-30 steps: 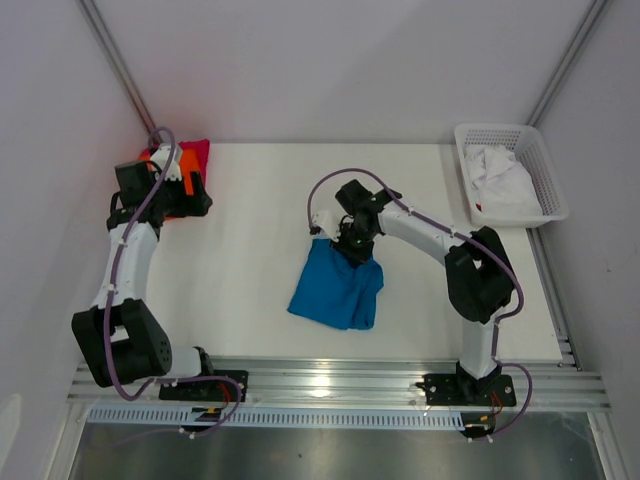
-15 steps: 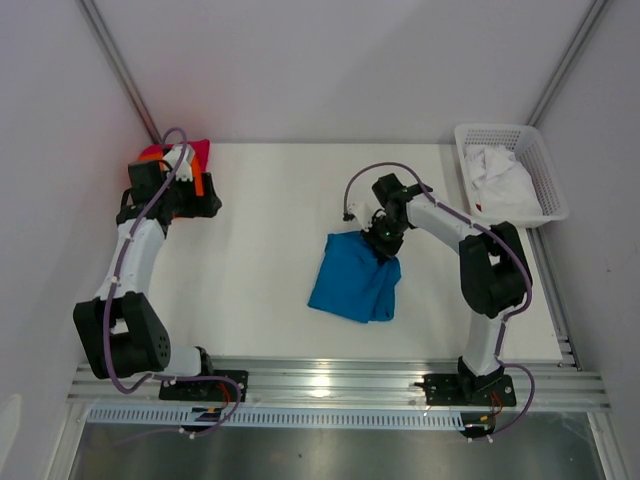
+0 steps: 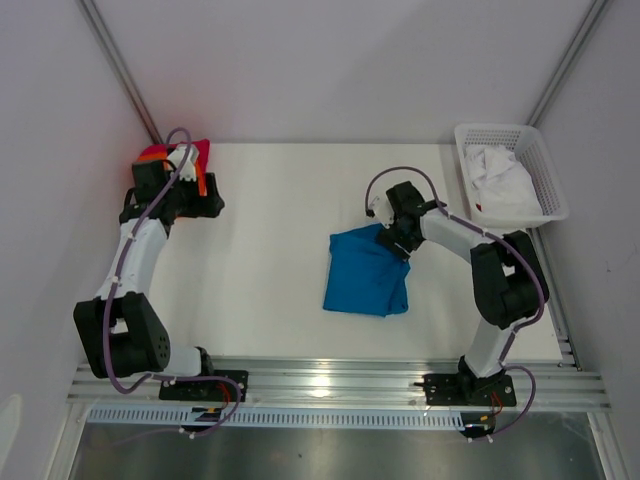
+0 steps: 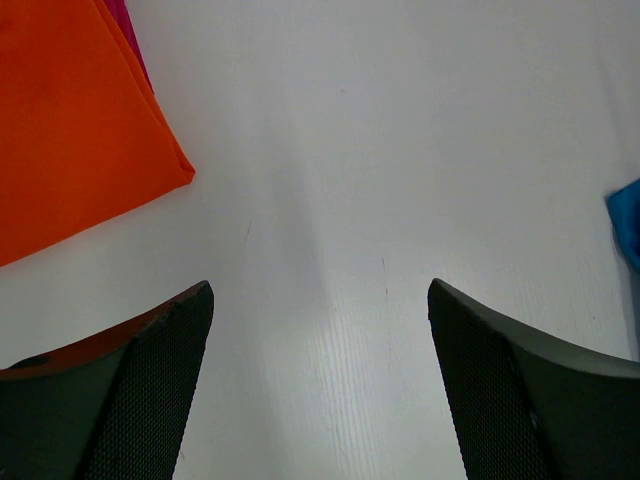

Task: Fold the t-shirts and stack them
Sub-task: Fold the tshirt

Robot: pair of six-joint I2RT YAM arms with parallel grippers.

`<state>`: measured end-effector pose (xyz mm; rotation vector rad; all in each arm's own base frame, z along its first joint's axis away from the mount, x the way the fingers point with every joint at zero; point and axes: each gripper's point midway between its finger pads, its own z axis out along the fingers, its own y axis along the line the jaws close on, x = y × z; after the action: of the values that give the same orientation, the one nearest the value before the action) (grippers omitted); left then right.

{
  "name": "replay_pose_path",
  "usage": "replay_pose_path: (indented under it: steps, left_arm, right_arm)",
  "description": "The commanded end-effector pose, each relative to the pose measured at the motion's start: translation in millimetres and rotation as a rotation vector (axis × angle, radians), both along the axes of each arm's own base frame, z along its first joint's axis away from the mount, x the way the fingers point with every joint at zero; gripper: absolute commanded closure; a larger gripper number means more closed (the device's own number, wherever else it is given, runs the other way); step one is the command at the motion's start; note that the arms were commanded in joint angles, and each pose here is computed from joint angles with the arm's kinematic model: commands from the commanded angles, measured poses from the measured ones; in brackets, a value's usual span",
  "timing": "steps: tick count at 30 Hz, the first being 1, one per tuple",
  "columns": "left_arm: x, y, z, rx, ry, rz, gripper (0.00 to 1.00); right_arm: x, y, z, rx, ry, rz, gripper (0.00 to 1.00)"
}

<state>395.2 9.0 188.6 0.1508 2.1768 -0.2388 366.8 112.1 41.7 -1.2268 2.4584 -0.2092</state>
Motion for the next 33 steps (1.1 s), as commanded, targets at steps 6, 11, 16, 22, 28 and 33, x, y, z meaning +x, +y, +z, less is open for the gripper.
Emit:
replay_pose_path:
  steps: [6, 11, 16, 22, 28, 33]
  left_arm:
    - [8, -4, 17, 0.035, -0.049, -0.023, 0.10]
    - [4, -17, 28, 0.034, -0.108, -0.077, 0.10]
    - [-4, -28, 44, 0.105, -0.191, -0.099, 0.08]
    - [1, -27, 58, 0.101, -0.207, -0.084, 0.08]
    - [4, -21, 63, 0.118, -0.221, -0.054, 0.08]
    - [0, -29, 75, 0.134, -0.289, -0.083, 0.08]
  right_arm:
    - [18, 16, 109, 0.075, -0.325, -0.030, 0.22]
    - [-46, 90, 144, 0.233, -0.318, 0.225, 0.16]
    - [-135, 146, 101, 0.118, -0.272, 0.513, 0.14]
    - [-183, 148, 34, -0.080, -0.297, 0.697, 0.14]
    - [-221, 129, 1, -0.089, -0.190, 0.758, 0.13]
    - [-225, 129, -1, -0.080, -0.180, 0.769, 0.12]
